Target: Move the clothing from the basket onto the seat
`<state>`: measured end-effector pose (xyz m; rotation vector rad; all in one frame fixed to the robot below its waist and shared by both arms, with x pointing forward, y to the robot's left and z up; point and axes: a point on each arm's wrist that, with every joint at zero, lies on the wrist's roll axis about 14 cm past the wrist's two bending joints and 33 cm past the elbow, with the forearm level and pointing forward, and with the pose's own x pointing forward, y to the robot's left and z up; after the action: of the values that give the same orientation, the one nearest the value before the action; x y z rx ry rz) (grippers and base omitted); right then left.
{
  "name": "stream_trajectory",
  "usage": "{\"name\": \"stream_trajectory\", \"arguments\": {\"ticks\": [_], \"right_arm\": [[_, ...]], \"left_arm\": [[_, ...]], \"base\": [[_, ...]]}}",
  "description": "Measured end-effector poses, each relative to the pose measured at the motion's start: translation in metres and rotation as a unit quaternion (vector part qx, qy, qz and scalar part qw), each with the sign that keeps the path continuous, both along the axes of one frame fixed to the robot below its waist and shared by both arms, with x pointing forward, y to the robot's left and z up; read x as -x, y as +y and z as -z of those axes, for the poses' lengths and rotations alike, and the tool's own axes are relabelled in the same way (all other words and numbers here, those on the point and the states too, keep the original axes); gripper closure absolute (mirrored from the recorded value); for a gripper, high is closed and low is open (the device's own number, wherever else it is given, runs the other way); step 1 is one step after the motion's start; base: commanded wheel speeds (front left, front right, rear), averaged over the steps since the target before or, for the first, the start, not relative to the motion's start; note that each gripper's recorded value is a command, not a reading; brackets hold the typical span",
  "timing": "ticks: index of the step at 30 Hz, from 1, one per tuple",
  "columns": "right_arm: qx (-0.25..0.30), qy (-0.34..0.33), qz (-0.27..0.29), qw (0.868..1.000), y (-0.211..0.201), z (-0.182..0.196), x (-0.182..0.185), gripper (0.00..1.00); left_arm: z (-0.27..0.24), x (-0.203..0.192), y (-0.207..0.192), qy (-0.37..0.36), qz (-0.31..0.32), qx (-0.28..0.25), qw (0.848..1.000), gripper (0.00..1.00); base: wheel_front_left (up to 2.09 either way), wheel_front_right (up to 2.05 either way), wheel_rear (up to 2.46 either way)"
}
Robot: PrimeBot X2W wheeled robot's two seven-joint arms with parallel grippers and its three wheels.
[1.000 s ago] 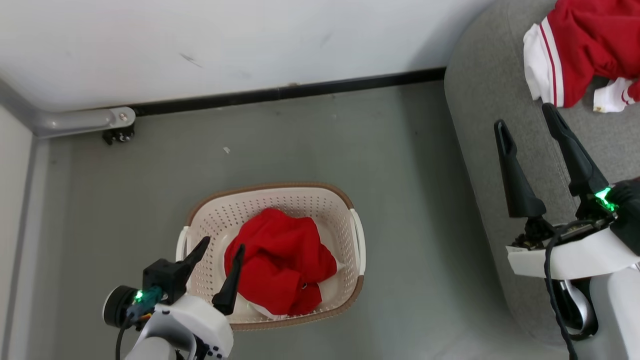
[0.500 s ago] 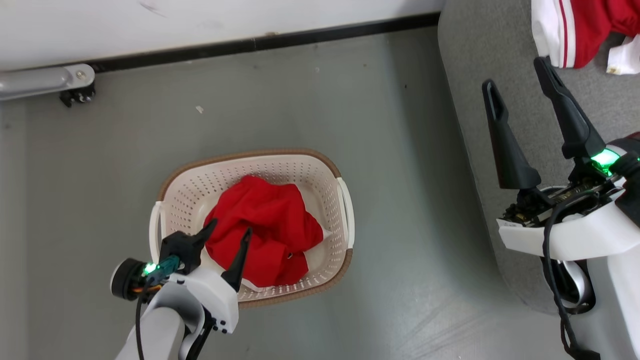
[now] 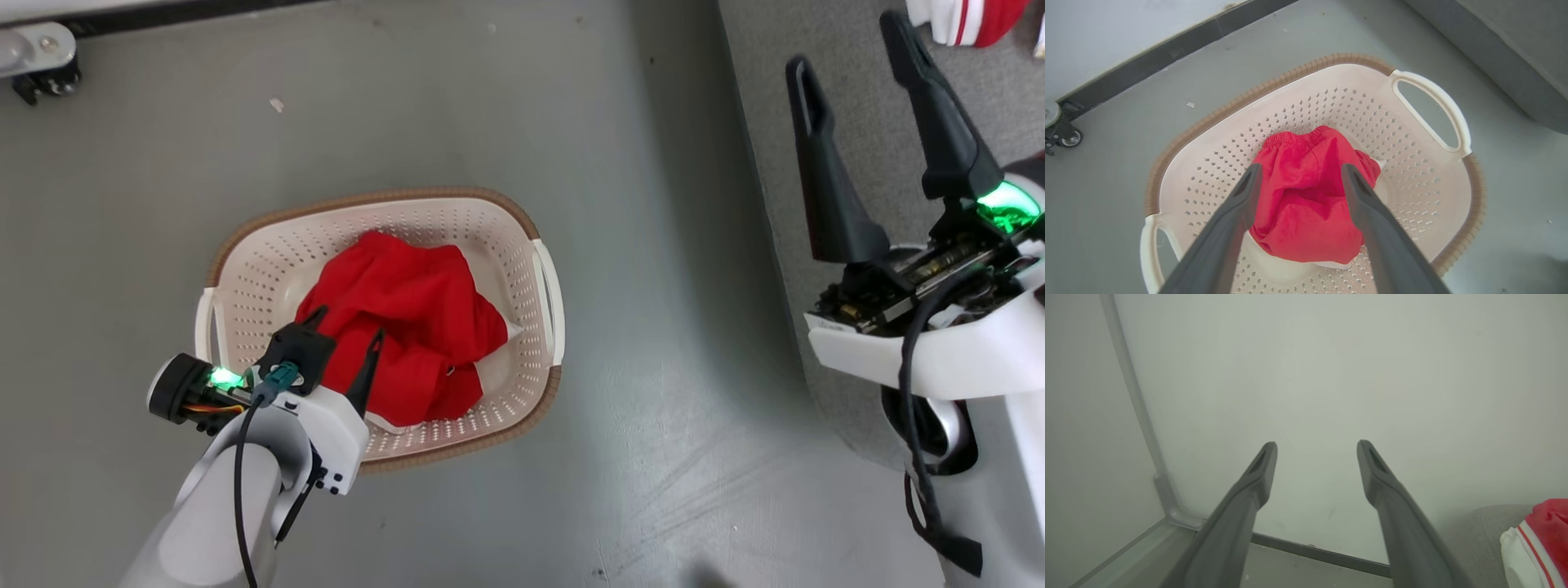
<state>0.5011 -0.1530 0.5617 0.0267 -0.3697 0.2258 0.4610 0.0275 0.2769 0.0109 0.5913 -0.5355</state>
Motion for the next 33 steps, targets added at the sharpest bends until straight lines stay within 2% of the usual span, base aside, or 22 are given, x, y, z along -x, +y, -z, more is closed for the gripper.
{"name": "stream_trajectory", "arguments": {"ticks": [7,14,24,33], "right_arm": [[-0.008,-0.003,-0.015,1.000,0.009,0.008,-0.015,0.00],[-0.016,0.013,-0.019,1.000,0.011,0.027,-0.024,0.00],[-0.014,0.013,-0.029,0.999,0.016,0.040,-0.041,0.00],[-0.013,0.034,-0.024,0.999,0.012,0.064,-0.049,0.00]], "left_arm": [[0.038,0.002,-0.002,0.038,0.008,-0.018,0.999,0.00],[0.055,-0.013,-0.013,0.033,0.021,-0.025,0.999,0.00],[0.091,-0.021,-0.020,0.020,0.090,-0.085,0.992,0.00],[0.129,-0.020,-0.013,0.054,0.098,-0.123,0.986,0.00]], "base": [[0.00,0.00,0.00],[0.00,0.00,0.00],[0.00,0.00,0.00],[0.00,0.00,0.00]]}}
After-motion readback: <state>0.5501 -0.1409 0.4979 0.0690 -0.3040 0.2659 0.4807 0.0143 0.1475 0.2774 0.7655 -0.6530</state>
